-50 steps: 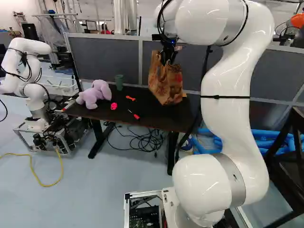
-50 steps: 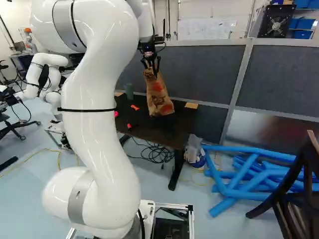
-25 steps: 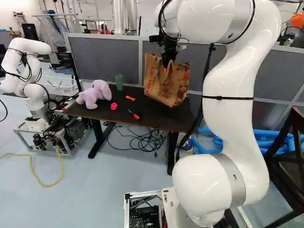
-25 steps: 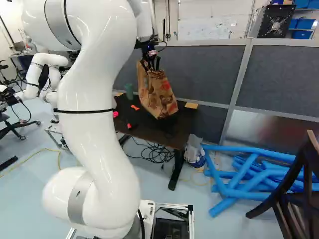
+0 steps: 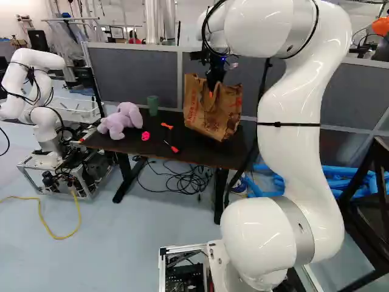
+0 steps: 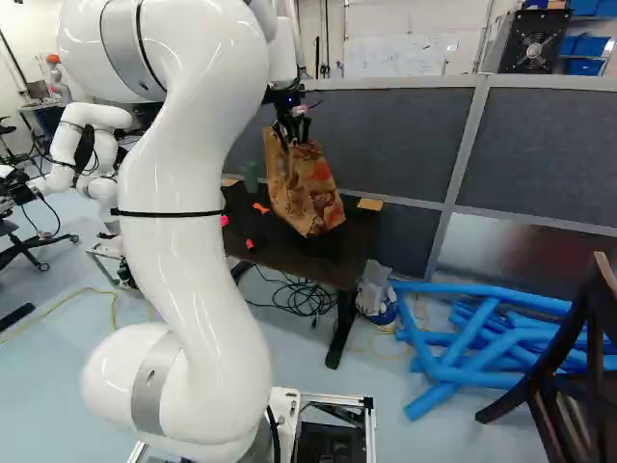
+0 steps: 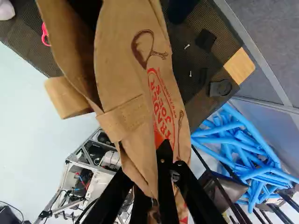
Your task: Pick up the bag on the ground and place it on the table
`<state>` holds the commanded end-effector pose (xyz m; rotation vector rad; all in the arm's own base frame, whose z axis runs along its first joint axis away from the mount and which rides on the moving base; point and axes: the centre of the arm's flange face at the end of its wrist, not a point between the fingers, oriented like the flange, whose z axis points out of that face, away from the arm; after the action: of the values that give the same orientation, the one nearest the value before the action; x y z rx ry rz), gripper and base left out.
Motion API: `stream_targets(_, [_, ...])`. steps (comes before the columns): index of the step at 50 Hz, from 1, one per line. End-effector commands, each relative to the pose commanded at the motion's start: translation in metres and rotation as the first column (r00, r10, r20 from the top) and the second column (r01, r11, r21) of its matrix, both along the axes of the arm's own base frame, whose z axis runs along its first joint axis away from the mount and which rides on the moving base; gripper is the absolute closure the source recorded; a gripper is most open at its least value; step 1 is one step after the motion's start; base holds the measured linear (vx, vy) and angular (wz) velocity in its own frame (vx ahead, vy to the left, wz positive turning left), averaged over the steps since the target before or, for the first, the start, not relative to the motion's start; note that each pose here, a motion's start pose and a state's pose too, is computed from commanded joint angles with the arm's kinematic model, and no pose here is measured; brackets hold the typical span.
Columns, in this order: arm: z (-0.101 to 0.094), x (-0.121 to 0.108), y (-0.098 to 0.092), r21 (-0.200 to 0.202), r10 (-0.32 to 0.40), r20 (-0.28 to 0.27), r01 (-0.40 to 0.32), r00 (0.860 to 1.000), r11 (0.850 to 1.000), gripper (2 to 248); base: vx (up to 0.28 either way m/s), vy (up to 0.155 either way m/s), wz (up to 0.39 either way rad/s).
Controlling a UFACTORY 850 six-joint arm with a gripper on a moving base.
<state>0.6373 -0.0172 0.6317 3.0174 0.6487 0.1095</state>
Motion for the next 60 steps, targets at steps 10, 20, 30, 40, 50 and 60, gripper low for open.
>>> stream_targets(10, [-0.016, 0.006, -0.001, 0.020, -0.010, -0.024, 0.011, 1.000, 1.000, 227, 0.000, 0.000, 0.000])
stream_targets(20, [-0.031, 0.012, -0.001, 0.026, -0.013, -0.043, 0.014, 0.999, 1.000, 227, 0.000, 0.000, 0.000])
stream_targets(30, [-0.047, 0.019, -0.001, 0.027, -0.013, -0.054, 0.014, 0.998, 1.000, 227, 0.000, 0.000, 0.000])
stream_targets(40, [-0.063, 0.024, -0.001, 0.027, -0.013, -0.076, 0.015, 0.997, 1.000, 227, 0.000, 0.000, 0.000])
stream_targets(50, [-0.079, 0.030, -0.001, 0.027, -0.013, -0.092, 0.015, 0.996, 1.000, 227, 0.000, 0.000, 0.000])
stream_targets(60, [-0.095, 0.036, -0.002, 0.028, -0.013, -0.112, 0.016, 0.994, 0.999, 227, 0.000, 0.000, 0.000])
